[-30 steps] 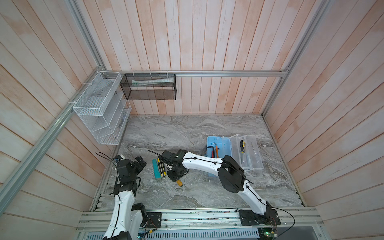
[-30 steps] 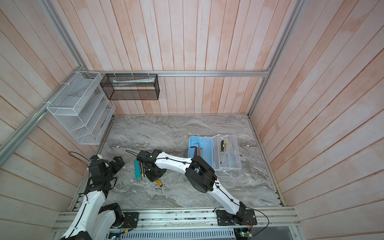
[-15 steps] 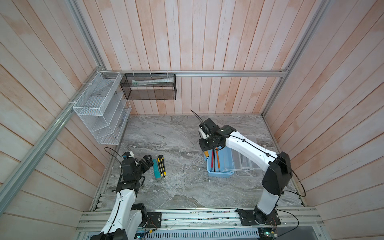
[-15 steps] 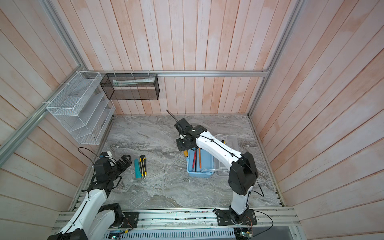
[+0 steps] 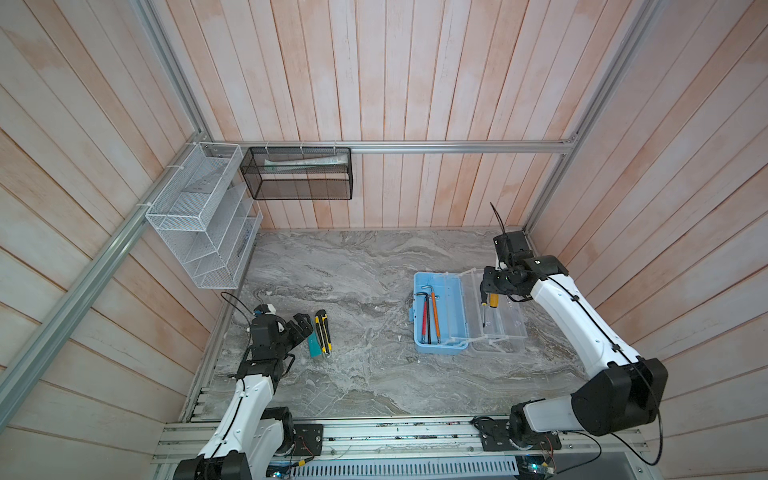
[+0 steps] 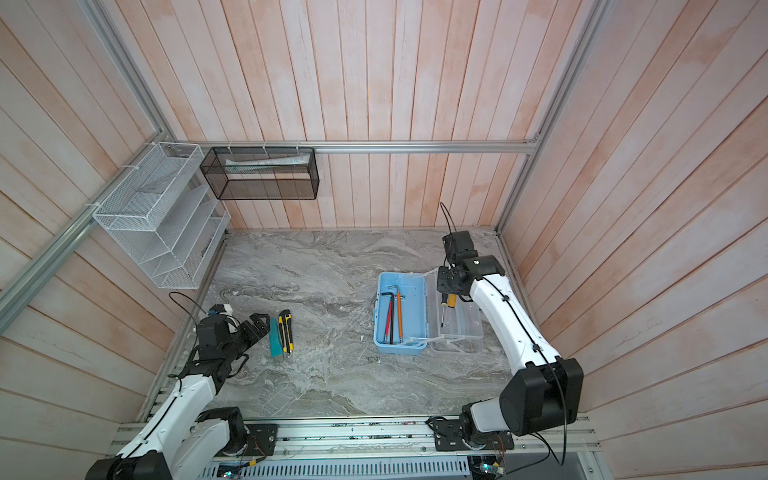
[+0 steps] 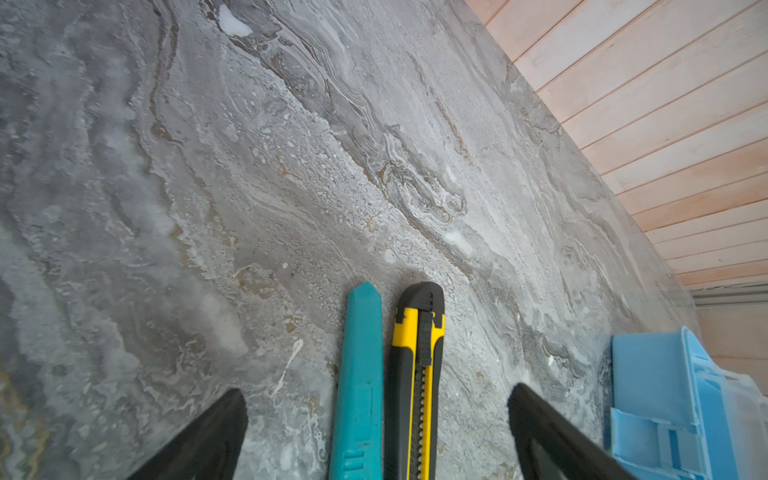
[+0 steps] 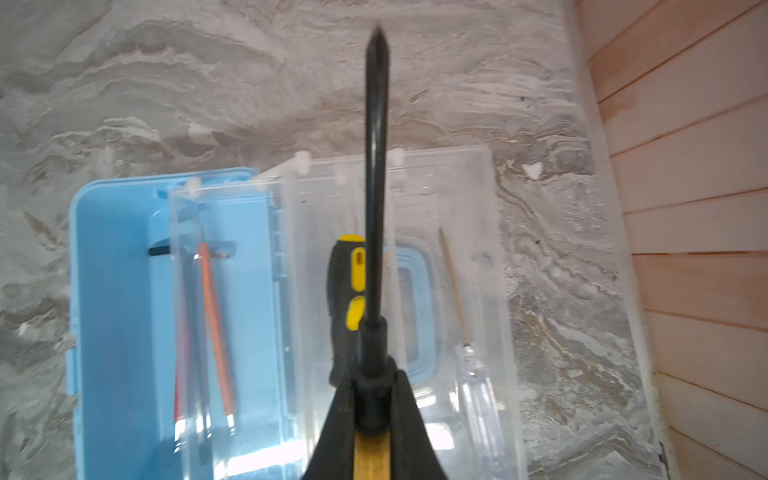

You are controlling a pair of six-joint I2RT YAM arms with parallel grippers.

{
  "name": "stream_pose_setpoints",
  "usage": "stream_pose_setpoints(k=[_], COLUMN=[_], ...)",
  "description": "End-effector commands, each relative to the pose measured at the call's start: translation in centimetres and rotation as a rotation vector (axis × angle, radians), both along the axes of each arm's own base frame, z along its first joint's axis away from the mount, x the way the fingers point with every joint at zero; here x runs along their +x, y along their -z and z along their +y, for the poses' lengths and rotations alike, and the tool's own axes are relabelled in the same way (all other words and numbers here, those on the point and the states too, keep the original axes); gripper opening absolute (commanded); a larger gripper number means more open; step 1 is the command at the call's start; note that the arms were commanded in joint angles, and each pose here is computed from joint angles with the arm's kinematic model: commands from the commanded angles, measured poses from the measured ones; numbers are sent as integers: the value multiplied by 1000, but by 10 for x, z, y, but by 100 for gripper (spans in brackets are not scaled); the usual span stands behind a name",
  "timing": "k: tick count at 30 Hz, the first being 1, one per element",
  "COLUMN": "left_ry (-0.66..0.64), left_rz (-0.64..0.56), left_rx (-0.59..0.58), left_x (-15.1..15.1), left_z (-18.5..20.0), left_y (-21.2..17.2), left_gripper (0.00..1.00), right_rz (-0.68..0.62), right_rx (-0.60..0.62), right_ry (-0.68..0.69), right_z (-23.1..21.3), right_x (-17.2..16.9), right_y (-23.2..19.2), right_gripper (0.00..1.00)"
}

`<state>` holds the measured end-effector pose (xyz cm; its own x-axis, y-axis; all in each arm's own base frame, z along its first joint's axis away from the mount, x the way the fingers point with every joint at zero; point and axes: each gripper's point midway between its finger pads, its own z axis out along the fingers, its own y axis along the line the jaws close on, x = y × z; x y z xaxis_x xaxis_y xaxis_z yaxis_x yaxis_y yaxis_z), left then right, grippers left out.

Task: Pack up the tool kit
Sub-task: 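Carry the screwdriver over the clear lid compartment of the box, then release the screwdriver into the lid and return the right gripper to the box cutters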

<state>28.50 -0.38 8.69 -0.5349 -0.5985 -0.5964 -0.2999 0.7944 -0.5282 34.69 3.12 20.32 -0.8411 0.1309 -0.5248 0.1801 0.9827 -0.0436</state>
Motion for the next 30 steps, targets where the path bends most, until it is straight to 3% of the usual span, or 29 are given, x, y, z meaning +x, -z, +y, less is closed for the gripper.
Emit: stream_pose_setpoints(k=[1,6,13,21,25,30], left_ry=[16,53,63,32,31,37], left_rz=[10,26,52,108,122,124], left_rx=[-17,-27,-9,-31,-74,-77], left_x=[0,3,0,-8,-13,-15], left_z=[-6,-18,-31,-33,-41,-50], left_y=[-1,6,12,20,26,28], left_gripper=[100,100,100,100,100,100], right_rz=[15,64,155,167,175,163], right_rx=[-105,-162,-137,-80,-85,-86], right_ry=[70,87,45,7,-5,-17], right_z=[-34,-47,-40,-29,-29,-27], right_x=[0,1,-7,-14,-14,-8], right_y=[3,21,50,63,65,58], right_gripper=[0,0,0,0,17,23])
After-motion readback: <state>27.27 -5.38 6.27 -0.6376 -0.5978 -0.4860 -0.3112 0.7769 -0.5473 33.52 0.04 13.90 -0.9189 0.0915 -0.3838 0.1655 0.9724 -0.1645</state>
